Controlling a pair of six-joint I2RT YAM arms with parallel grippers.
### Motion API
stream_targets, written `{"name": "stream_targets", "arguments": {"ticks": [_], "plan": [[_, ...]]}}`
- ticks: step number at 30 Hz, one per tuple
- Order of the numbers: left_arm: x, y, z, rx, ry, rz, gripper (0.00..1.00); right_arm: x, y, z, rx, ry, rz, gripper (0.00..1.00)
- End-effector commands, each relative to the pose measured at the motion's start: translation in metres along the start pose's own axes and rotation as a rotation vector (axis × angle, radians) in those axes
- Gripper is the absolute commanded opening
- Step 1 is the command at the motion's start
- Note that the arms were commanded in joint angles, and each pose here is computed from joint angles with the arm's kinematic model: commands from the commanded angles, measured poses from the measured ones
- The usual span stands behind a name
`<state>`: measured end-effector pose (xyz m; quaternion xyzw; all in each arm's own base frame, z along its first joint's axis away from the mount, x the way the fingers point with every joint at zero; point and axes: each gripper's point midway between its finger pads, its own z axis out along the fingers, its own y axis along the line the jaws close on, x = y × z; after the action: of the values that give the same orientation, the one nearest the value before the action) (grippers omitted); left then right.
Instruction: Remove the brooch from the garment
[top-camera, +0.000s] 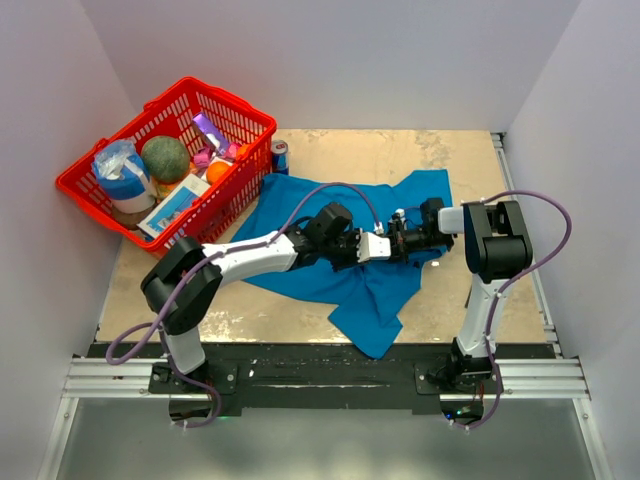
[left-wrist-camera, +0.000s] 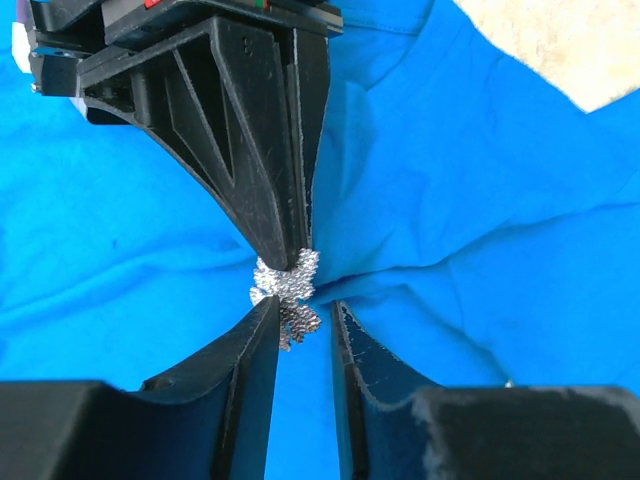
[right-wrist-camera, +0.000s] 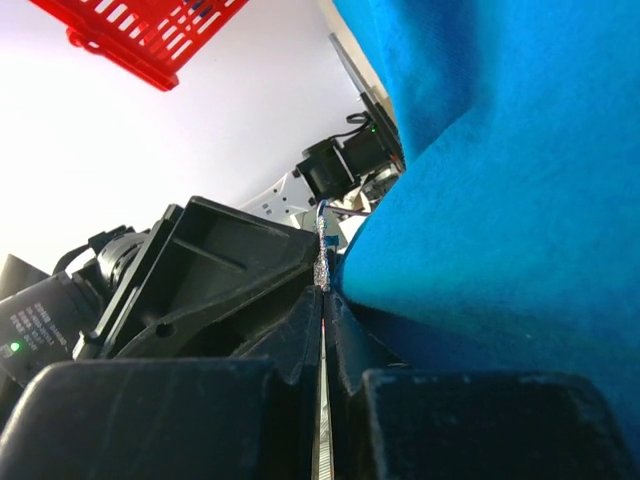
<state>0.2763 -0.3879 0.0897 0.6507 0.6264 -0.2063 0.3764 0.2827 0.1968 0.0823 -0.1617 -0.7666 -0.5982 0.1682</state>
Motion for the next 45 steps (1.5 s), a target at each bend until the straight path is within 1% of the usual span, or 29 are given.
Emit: {"name": "stream_targets", "arguments": {"ticks": [1,4,7,8,11,16,18,19,20,23,24,25,26,27,29,30,31,32,33,35,37,38,40,41,43,44,45], "plan": [[-0.008,0.015,-0.001,-0.017,-0.023,0.063,0.29,0.008,0.005,-0.001,-0.029,0.022,0.089,0.0],[-0.011,0.015,0.001,-0.01,-0.038,0.065,0.27,0.008,0.004,0.0,-0.039,0.027,0.1,0.0],[-0.012,0.015,0.003,-0.008,-0.05,0.067,0.22,0.009,0.003,0.0,-0.041,0.029,0.109,0.0],[-0.014,0.016,0.003,-0.007,-0.055,0.068,0.19,0.009,0.002,0.0,-0.041,0.029,0.109,0.0],[-0.013,0.016,0.004,0.001,-0.058,0.072,0.13,0.01,0.001,0.001,-0.043,0.032,0.126,0.0],[-0.014,0.019,0.005,0.001,-0.065,0.062,0.05,0.009,0.0,0.001,-0.049,0.035,0.132,0.0],[-0.013,0.022,0.005,-0.004,-0.067,0.038,0.0,0.009,0.002,0.001,-0.061,0.041,0.134,0.0],[-0.012,0.023,0.006,-0.007,-0.067,0.025,0.0,0.008,0.003,0.001,-0.069,0.043,0.118,0.05],[-0.012,0.027,0.007,-0.013,-0.062,-0.009,0.0,0.008,0.007,0.0,-0.082,0.046,0.115,0.14],[-0.01,0.028,0.006,0.018,-0.052,-0.073,0.0,0.007,0.029,-0.007,-0.134,0.066,0.054,0.29],[-0.009,0.026,0.006,0.033,-0.048,-0.092,0.0,0.005,0.034,-0.01,-0.136,0.051,-0.046,0.31],[-0.009,0.027,0.005,0.035,-0.051,-0.101,0.0,0.003,0.049,-0.015,-0.125,0.038,-0.085,0.32],[-0.011,0.029,0.004,0.038,-0.054,-0.107,0.0,0.0,0.055,-0.019,-0.113,0.017,-0.148,0.34],[-0.008,0.026,0.003,0.054,-0.039,-0.118,0.0,-0.004,0.055,-0.022,-0.089,-0.004,-0.287,0.34],[-0.01,0.033,0.0,0.055,-0.036,-0.129,0.0,-0.01,0.065,-0.033,0.016,-0.05,-0.395,0.36],[-0.005,0.032,-0.003,0.074,-0.018,-0.146,0.0,-0.013,0.063,-0.036,0.06,-0.059,-0.527,0.36],[-0.004,0.033,-0.004,0.08,-0.012,-0.152,0.0,-0.015,0.066,-0.042,0.139,-0.069,-0.58,0.37],[-0.005,0.041,-0.007,0.074,-0.012,-0.152,0.0,-0.015,0.065,-0.045,0.171,-0.065,-0.625,0.38],[-0.002,0.039,-0.009,0.093,-0.004,-0.161,0.0,-0.017,0.063,-0.049,0.206,-0.058,-0.719,0.38],[0.0,0.043,-0.013,0.107,-0.005,-0.17,0.0,-0.02,0.062,-0.058,0.295,-0.073,-0.808,0.38],[0.003,0.035,-0.015,0.158,0.007,-0.195,0.0,-0.028,0.056,-0.063,0.359,-0.103,-0.91,0.38],[0.004,0.036,-0.015,0.167,0.009,-0.21,0.0,-0.029,0.057,-0.07,0.421,-0.131,-0.981,0.38],[0.008,0.031,-0.016,0.194,0.019,-0.236,0.0,-0.035,0.052,-0.075,0.48,-0.189,-1.089,0.38],[0.008,0.03,-0.016,0.198,0.019,-0.241,0.0,-0.03,0.064,-0.085,0.532,-0.249,-1.18,0.39],[0.007,0.03,-0.017,0.204,0.03,-0.248,0.0,-0.035,0.064,-0.092,0.582,-0.329,-1.292,0.41],[0.01,0.03,-0.015,0.211,0.045,-0.258,0.0,-0.032,0.071,-0.094,0.601,-0.364,-1.362,0.43],[0.014,0.027,-0.016,0.221,0.074,-0.277,0.0,-0.028,0.095,-0.103,0.632,-0.451,-1.487,0.44]]}}
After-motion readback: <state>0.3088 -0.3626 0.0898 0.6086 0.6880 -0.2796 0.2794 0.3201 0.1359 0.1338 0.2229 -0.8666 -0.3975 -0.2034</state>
